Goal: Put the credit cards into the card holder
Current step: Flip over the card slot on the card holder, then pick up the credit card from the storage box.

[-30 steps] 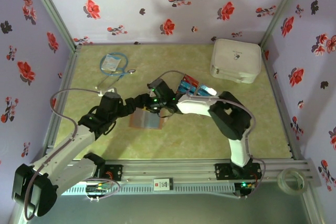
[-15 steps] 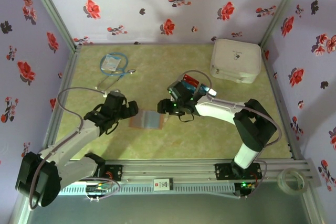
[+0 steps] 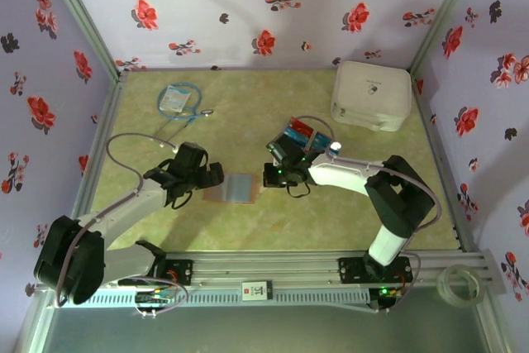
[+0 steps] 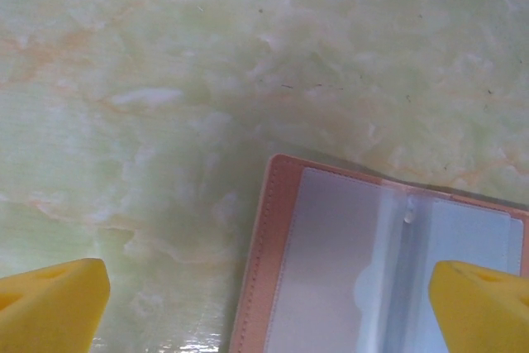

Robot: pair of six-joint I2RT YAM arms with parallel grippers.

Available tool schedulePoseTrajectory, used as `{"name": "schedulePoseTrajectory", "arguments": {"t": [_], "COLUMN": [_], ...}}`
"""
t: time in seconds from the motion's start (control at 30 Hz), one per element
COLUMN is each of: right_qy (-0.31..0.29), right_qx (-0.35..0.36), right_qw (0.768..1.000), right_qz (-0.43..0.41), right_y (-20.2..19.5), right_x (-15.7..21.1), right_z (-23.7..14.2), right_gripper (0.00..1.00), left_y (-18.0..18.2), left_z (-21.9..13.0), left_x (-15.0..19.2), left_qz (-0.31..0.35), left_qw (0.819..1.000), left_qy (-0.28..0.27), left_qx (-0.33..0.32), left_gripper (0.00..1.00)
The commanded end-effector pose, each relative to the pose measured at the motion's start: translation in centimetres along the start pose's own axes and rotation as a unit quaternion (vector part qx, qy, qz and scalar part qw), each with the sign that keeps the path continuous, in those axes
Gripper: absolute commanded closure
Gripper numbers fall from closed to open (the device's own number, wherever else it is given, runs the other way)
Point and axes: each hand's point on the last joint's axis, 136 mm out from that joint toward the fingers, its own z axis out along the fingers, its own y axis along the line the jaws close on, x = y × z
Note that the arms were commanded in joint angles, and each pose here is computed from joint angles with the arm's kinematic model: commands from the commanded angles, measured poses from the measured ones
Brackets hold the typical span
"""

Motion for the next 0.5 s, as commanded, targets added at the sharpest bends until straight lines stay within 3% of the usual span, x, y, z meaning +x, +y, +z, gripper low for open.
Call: {"name": "schedulePoseTrajectory", "arguments": {"t": [0.0,0.47], "right_qy": [-0.013,0.004], "right_qx": [0.008,0.044], "right_qw": [1.000,0.999], "right_qz": [-0.011,-0.017], "right_y": [-1.3,-5.4], "right_x": [-0.6,0.8], "right_z": [-1.5,-3.7], "right_gripper": [1.00,1.00], "left_y": [-1.6,-4.4], "left_z": [-0.2,0.9], "left_x": [-0.6,0.6], "left_qz": [0.024,0.055], "left_qw": [1.000,0.998], "left_qy": [-0.003,0.018], "left_qx": [0.018,0.031], "left_gripper": [0.00,0.00]}}
